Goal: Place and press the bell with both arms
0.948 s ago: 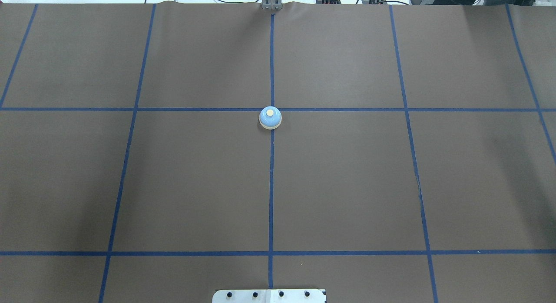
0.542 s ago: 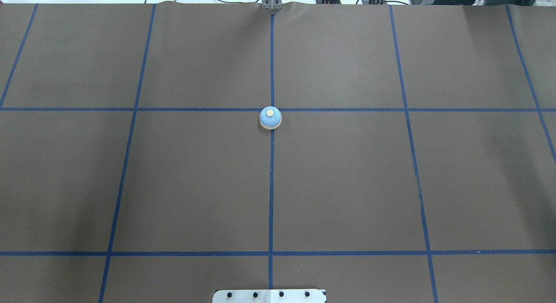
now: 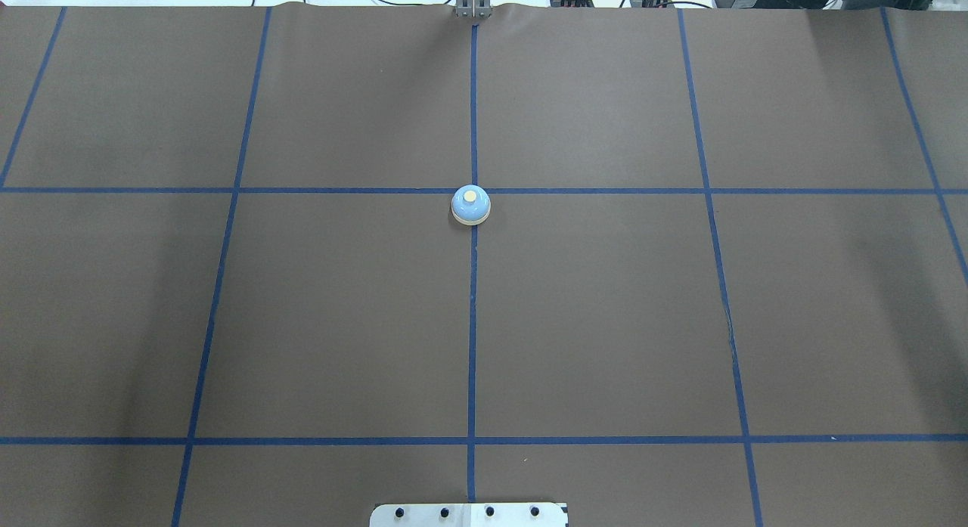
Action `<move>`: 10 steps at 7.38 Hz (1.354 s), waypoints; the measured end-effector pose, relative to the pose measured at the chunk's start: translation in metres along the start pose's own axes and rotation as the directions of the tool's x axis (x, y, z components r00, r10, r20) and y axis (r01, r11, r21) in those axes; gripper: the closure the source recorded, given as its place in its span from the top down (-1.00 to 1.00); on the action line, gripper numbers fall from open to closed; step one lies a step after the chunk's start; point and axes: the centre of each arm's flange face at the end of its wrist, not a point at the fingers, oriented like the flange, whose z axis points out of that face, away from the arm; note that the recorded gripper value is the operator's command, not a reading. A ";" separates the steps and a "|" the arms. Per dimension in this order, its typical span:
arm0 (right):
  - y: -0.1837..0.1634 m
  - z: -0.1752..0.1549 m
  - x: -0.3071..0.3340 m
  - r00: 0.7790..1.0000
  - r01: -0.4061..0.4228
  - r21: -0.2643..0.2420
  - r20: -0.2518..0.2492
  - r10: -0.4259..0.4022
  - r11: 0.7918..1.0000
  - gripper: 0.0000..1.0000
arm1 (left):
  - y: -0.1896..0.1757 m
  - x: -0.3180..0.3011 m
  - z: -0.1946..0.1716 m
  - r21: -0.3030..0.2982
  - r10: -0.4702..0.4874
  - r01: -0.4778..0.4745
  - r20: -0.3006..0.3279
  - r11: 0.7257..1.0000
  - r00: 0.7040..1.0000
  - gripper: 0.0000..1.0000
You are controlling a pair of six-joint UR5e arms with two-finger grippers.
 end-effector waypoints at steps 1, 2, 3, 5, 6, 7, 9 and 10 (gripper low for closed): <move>0.000 -0.002 0.001 1.000 -0.003 0.004 0.000 0.003 1.000 1.00 | 0.000 0.000 0.000 0.000 0.000 0.000 0.000 1.000 1.000 1.00; 0.001 -0.002 0.002 1.000 -0.005 0.004 0.001 0.005 1.000 1.00 | -0.001 0.001 -0.001 0.002 0.001 -0.001 0.001 1.000 1.000 1.00; 0.002 0.000 0.004 1.000 -0.010 0.000 0.002 0.010 1.000 1.00 | -0.001 0.001 -0.001 0.003 0.002 -0.002 0.001 1.000 1.000 1.00; 0.004 0.002 0.006 1.000 -0.015 -0.004 0.003 0.015 1.000 1.00 | -0.003 0.002 -0.002 0.004 0.003 -0.003 0.001 1.000 1.000 1.00; 0.003 0.001 0.004 1.000 -0.013 -0.002 0.008 0.014 1.000 1.00 | -0.003 0.002 -0.003 0.005 0.003 -0.003 0.001 1.000 1.000 1.00; 0.003 0.000 0.002 1.000 -0.013 0.000 0.021 0.013 1.000 1.00 | -0.004 0.002 -0.003 0.006 0.004 -0.004 0.002 1.000 1.000 1.00; 0.003 0.000 0.000 0.999 -0.013 0.002 0.040 0.013 1.000 1.00 | -0.004 0.002 -0.003 0.006 0.003 -0.003 0.001 1.000 1.000 1.00; 0.003 0.000 0.000 0.999 -0.013 0.002 0.042 0.013 1.000 1.00 | -0.004 0.001 -0.002 0.005 0.002 -0.002 0.001 1.000 1.000 1.00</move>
